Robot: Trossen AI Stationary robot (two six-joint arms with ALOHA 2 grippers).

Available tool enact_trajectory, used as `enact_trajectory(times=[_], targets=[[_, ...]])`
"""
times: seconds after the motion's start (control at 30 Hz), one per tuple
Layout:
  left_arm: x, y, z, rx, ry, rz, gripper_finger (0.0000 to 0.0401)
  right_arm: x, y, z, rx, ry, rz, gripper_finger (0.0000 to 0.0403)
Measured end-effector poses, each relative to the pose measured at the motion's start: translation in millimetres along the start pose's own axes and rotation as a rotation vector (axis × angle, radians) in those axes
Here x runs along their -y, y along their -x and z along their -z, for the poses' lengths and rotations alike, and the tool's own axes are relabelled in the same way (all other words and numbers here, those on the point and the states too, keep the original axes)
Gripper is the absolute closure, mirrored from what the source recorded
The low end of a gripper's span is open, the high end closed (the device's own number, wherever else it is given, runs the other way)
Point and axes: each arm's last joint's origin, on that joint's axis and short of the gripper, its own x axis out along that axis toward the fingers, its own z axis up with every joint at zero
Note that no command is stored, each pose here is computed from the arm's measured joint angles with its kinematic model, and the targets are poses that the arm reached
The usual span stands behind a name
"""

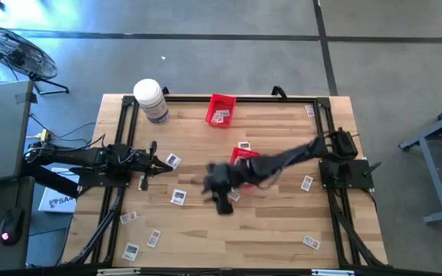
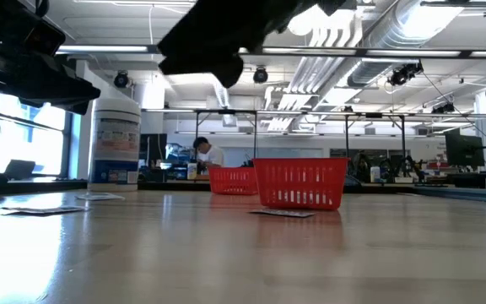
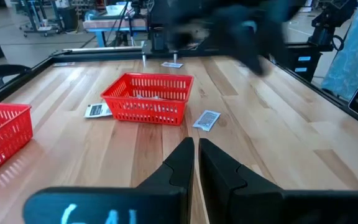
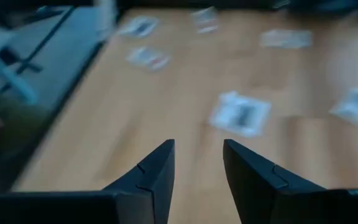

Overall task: Pick & Place First Aid Supplies
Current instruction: Put the white ointment pack into the top red bin

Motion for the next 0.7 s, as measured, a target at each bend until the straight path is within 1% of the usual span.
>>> enact_trajectory(times=[0.07, 0.13, 0.27, 0.37, 0.43, 0.5, 0.53, 0.63, 0.7], targets=[[0, 0, 0, 0.000, 0.000, 0.000, 0.0380, -25, -4, 6, -0.041, -0.021, -0.026, 0.0274], [0, 0, 0, 0.000, 0.000, 0.000, 0.0380, -45, -5, 15, -0.104, -0.056, 0.015, 0.0274], [0, 0, 0, 0.000, 0.000, 0.000, 0.0380, -73, -2, 42, -0.293, -0.144, 0.213, 0.0274], [0, 0, 0, 0.000, 0.000, 0.000, 0.0380, -86, 4, 57, -0.371, -0.190, 0.356, 0.0274], [0, 0, 0, 0.000, 0.000, 0.000, 0.0380, -92, 6, 61, -0.377, -0.189, 0.417, 0.0274], [0, 0, 0, 0.000, 0.000, 0.000, 0.0380, -95, 6, 62, -0.362, -0.208, 0.435, 0.0274], [0, 0, 0, 0.000, 0.000, 0.000, 0.0380, -94, 5, 65, -0.358, -0.237, 0.428, 0.0274], [0, 0, 0, 0.000, 0.000, 0.000, 0.0380, -82, 1, 83, -0.392, -0.361, 0.421, 0.0274], [0, 0, 0, 0.000, 0.000, 0.000, 0.0380, -73, -1, 97, -0.400, -0.400, 0.445, 0.0274]])
